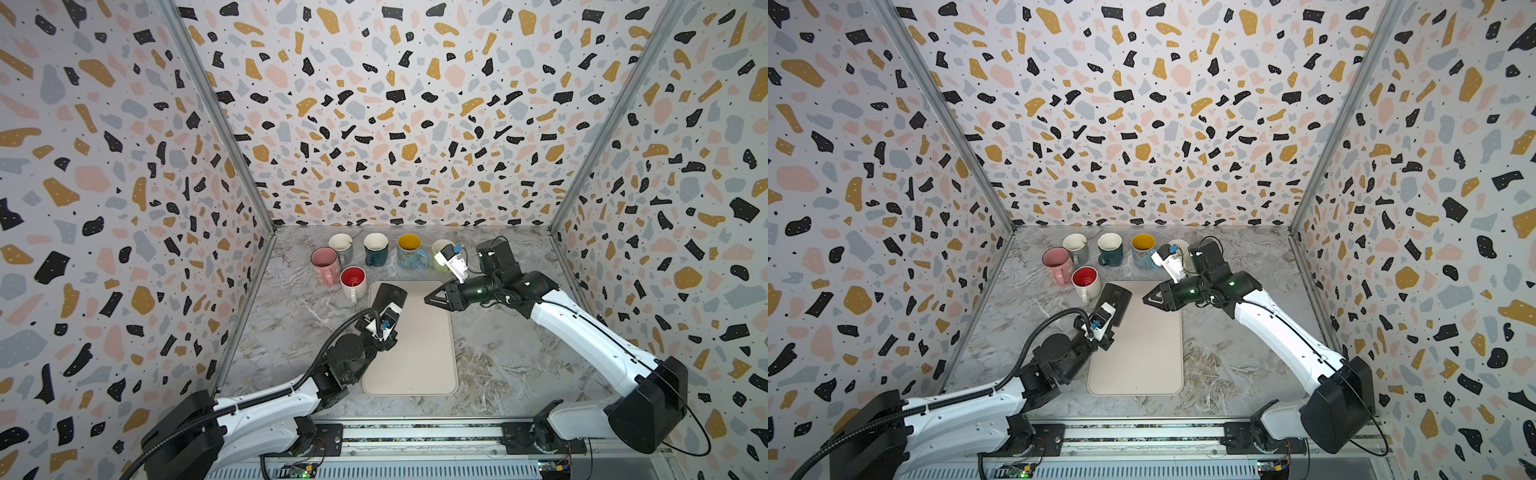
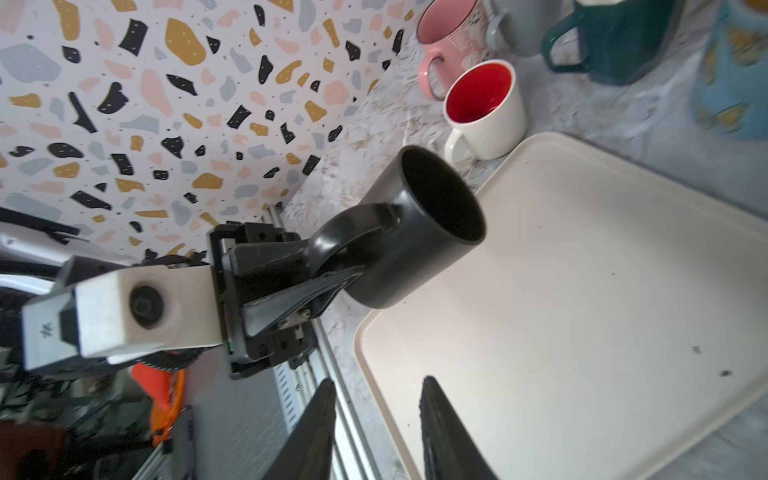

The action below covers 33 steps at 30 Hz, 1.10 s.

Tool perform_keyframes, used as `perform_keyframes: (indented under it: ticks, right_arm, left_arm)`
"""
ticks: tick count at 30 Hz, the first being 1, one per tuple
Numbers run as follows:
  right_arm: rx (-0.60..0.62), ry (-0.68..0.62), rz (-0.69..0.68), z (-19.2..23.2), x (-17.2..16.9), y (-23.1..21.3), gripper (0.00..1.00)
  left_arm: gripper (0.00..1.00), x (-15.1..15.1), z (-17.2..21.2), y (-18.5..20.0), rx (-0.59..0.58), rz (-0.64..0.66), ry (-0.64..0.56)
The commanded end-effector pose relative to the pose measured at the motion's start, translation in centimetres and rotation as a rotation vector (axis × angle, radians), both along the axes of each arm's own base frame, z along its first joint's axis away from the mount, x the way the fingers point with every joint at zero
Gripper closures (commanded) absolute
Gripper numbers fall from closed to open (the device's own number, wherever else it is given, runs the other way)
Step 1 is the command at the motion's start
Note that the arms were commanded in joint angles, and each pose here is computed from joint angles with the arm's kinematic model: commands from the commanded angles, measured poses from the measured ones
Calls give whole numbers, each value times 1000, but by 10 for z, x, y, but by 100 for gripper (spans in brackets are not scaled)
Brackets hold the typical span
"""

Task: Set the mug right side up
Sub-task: 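Rotate the dark grey mug toward the right gripper while the right gripper approaches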

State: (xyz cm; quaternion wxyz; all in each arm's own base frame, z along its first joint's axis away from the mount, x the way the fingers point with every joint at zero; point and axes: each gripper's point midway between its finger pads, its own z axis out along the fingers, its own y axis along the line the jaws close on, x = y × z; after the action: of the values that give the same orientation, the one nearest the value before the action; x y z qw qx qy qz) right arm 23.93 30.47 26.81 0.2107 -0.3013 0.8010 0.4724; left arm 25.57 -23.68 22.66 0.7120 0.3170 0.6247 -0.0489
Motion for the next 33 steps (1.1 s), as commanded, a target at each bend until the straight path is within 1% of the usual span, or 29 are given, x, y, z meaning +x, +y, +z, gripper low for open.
perform_keyframes:
  ticks: [1, 3, 6, 8, 11, 14, 16, 18, 22, 27, 33]
  right_arm:
    - [90, 106, 96, 17, -19, 8, 60]
    - [90, 125, 98, 14, -20, 9, 56]
    - [84, 140, 95, 13, -19, 8, 49]
    - [87, 151, 97, 11, -19, 7, 45]
    - [82, 167, 93, 8, -16, 7, 43]
    - [71, 180, 81, 1, -11, 4, 42]
    - [72, 180, 79, 0, -8, 4, 42]
    - [79, 178, 80, 0, -6, 5, 41]
    - [63, 195, 74, -9, -4, 3, 41]
    - [44, 247, 82, -28, -7, 1, 41]
    - [69, 314, 123, -35, -13, 6, 47]
  left_arm:
    - [100, -7, 67, 6, -75, 63, -264]
    - [100, -8, 65, 3, -17, 85, -308]
    - [100, -10, 66, 2, 24, 109, -359]
    - [100, -11, 63, -1, 74, 126, -392]
    - [100, -17, 57, -6, 181, 165, -470]
    - [100, -23, 53, -9, 243, 210, -551]
    - [100, -24, 50, -12, 278, 237, -576]
    - [100, -23, 47, -16, 278, 236, -576]
    - [100, -24, 47, -22, 319, 242, -593]
    - [100, -28, 59, -17, 286, 247, -609]
    - [100, -32, 63, -20, 298, 244, -630]
